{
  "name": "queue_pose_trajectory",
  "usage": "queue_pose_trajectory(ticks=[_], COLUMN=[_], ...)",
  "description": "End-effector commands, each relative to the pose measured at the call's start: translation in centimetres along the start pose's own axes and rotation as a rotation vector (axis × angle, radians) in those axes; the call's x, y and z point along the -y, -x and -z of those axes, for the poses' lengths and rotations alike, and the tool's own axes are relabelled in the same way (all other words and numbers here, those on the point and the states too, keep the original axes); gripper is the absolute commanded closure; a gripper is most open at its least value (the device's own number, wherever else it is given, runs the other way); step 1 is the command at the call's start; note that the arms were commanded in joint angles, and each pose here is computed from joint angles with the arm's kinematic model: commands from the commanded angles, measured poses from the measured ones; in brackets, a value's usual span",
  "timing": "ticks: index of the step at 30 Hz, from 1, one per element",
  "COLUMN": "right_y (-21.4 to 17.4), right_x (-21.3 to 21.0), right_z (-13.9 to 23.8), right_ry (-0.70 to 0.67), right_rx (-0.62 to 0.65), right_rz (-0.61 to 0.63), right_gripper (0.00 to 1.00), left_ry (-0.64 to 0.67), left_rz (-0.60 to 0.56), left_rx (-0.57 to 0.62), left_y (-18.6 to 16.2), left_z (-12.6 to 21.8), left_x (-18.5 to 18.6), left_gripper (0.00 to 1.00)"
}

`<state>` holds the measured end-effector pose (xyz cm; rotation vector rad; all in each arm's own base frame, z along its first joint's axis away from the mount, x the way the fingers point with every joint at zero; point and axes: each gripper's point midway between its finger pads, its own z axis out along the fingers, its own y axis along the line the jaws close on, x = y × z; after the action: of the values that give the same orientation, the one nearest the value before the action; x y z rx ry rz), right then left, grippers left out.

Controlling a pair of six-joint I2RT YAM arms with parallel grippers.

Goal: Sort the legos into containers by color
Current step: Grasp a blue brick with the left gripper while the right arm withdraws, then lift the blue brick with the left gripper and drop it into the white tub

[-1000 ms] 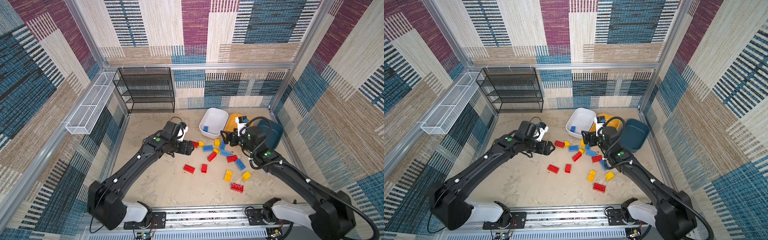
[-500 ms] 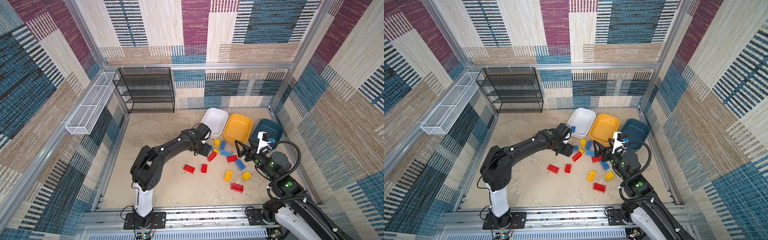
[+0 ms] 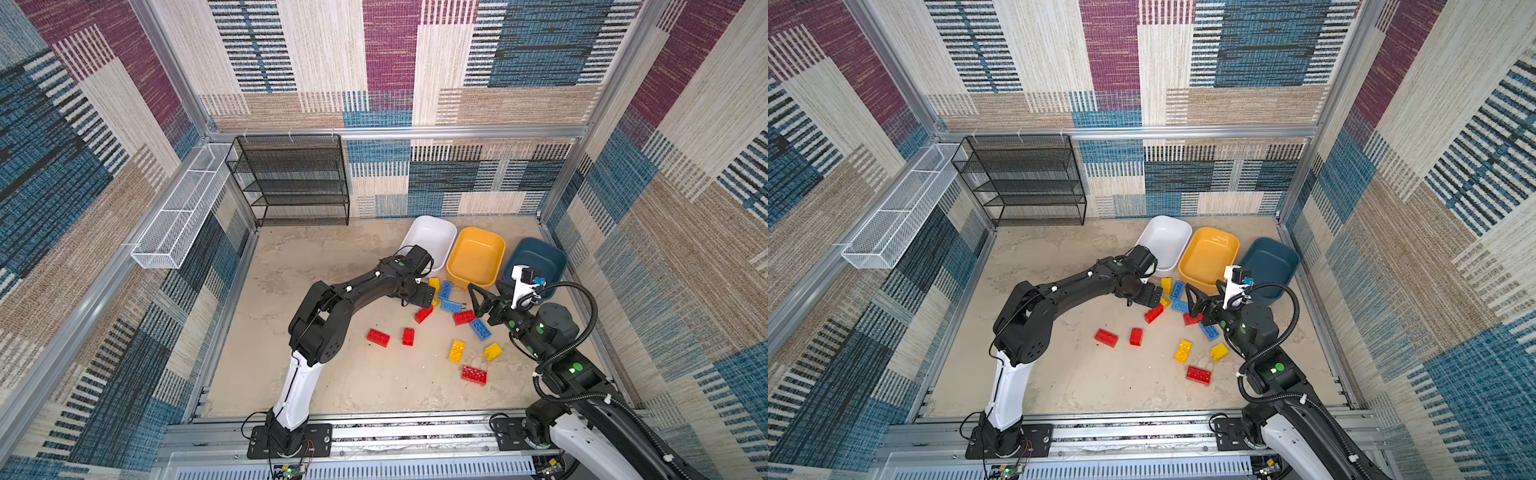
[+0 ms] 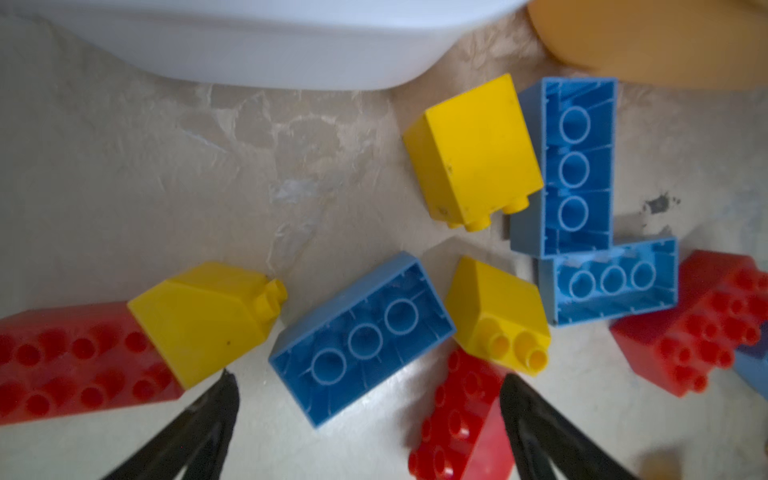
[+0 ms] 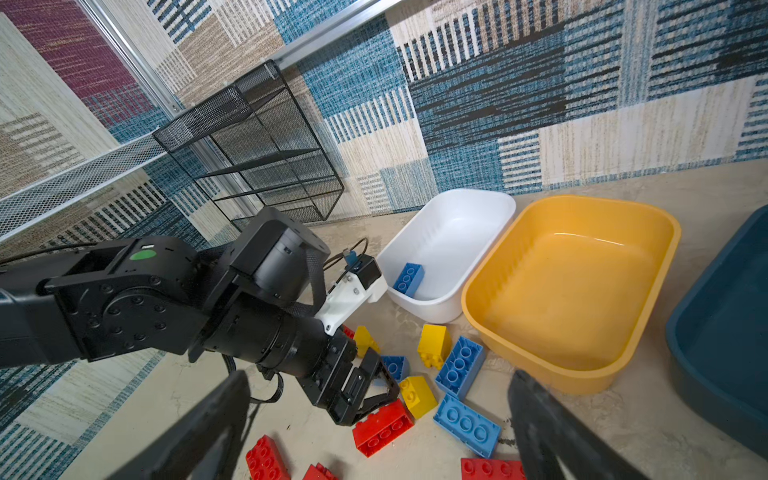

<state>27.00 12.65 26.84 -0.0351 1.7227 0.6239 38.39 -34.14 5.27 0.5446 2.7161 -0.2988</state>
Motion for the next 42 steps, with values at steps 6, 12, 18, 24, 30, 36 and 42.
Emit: queue_pose_trajectory(ticks=[6,12,18,24,30,36,42], right_y=[0.4,0.4,0.3,0.2,0.2,0.0,0.3], right_x=[-0.2,-0.2,-0.2,-0.3,-0.2,-0.1,-0.3], right_z=[0.0,0.0,-0.1,-0.1,-0.1,0.0,0.0], right_ry=[0.007,0.008,0.010,0.013,0.011,0.009,0.012], right_rx=[0.012,0.011,0.008,0.006,0.004,0.002,0.007], right_rz=[0.003,0.004,0.005,0.006,0.007,0.004,0.005], right_gripper=[0.04,0.05,0.05,0.05,0.06,0.06,0.06], left_ry=[0.068,0.106,0.145,0.196,0.197,0.207,0.204], left_rz=[0.095,0.106,0.109,0.097,0.089,0.071,0.063], left_rx=[-0.017,-0.016,0.001,0.007,0.020,0.007,0.015], left_y=[0.1,-0.2,-0.8,-1.6,-1.1,-0.9,-0.8], left_z=[-1.9,-1.8,-0.7,0.0,0.1,-0.5,0.0], left_x=[-0.9,-1.5,-2.4,-3.6,-3.5,-3.4,-3.3], left_gripper=[0.10,0.12,0.12,0.11,0.12,0.15,0.31])
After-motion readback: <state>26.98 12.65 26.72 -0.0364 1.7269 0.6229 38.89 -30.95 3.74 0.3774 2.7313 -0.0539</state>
